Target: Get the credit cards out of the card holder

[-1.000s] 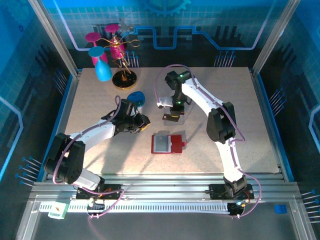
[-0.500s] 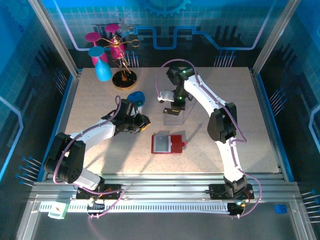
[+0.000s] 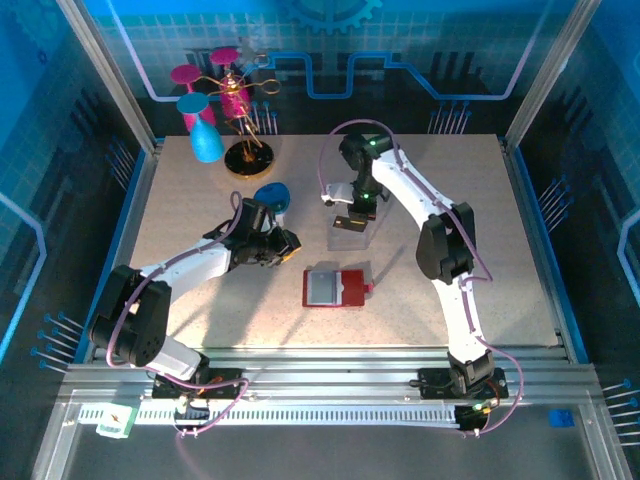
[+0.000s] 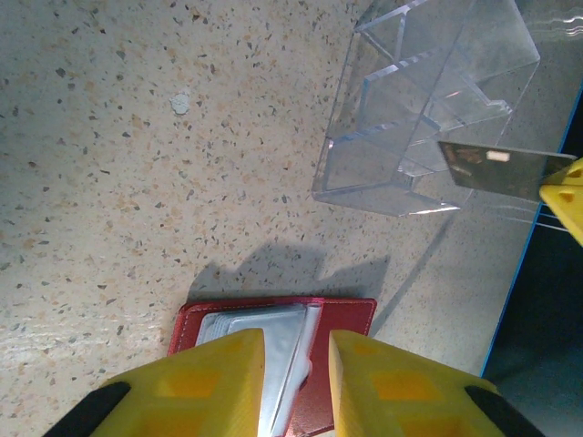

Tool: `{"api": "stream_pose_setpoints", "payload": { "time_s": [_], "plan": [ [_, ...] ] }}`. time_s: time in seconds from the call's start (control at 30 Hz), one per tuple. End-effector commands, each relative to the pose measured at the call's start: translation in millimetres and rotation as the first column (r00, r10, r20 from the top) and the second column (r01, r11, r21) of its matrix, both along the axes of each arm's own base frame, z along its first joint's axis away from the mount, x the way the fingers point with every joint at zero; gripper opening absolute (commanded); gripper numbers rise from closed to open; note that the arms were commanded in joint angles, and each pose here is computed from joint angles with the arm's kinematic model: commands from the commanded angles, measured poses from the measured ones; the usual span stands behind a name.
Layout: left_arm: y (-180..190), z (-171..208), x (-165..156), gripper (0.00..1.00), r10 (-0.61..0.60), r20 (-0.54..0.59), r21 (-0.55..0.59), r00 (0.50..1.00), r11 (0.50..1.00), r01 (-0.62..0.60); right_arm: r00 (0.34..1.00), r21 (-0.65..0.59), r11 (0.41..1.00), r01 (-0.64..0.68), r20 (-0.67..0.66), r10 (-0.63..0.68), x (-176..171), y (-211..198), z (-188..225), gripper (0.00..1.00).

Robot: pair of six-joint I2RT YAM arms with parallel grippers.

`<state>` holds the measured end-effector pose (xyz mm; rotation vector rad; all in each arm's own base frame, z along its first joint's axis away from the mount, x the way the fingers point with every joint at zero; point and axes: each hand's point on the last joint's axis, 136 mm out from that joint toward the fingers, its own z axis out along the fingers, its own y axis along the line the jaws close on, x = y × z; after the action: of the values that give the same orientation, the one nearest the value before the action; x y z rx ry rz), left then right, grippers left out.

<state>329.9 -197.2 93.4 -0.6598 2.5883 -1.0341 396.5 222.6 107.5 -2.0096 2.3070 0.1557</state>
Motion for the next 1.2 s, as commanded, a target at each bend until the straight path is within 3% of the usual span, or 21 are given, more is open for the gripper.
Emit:
{"api": "stream_pose_setpoints", "payload": {
  "time_s": [0.0,0.4,0.73,0.93,1.17],
  "plan": [
    [-0.4,2.5,4.0,0.26,0.012,-0.012,-0.022,1.0,1.0,-0.012,0.995,-0.007,1.0,-0.015,-0.1,0.014,-17.2,-2.1,-16.9,0.0],
    [0.3,0.9,2.9,0.26,0.014,-0.014,-0.023,1.0,1.0,-0.015,0.984,0.013,0.999,-0.052,-0.173,0.054,-39.2,13.2,-27.1,0.0],
    [0.2,-1.2,1.7,0.26,0.013,-0.019,-0.023,1.0,1.0,-0.014,0.985,-0.017,0.998,-0.058,-0.161,0.054,-33.7,14.0,-39.7,0.0],
    [-1.2,-2.6,2.5,0.25,0.015,-0.023,-0.032,1.0,0.999,-0.015,0.988,-0.021,0.998,-0.062,-0.143,0.058,-28.2,15.6,-40.6,0.16],
    [-2.0,-2.3,3.0,0.25,0.016,-0.022,-0.042,1.0,0.999,-0.017,0.997,-0.021,0.999,-0.045,-0.063,0.044,-13.5,16.3,-31.5,0.24]
  ]
}}
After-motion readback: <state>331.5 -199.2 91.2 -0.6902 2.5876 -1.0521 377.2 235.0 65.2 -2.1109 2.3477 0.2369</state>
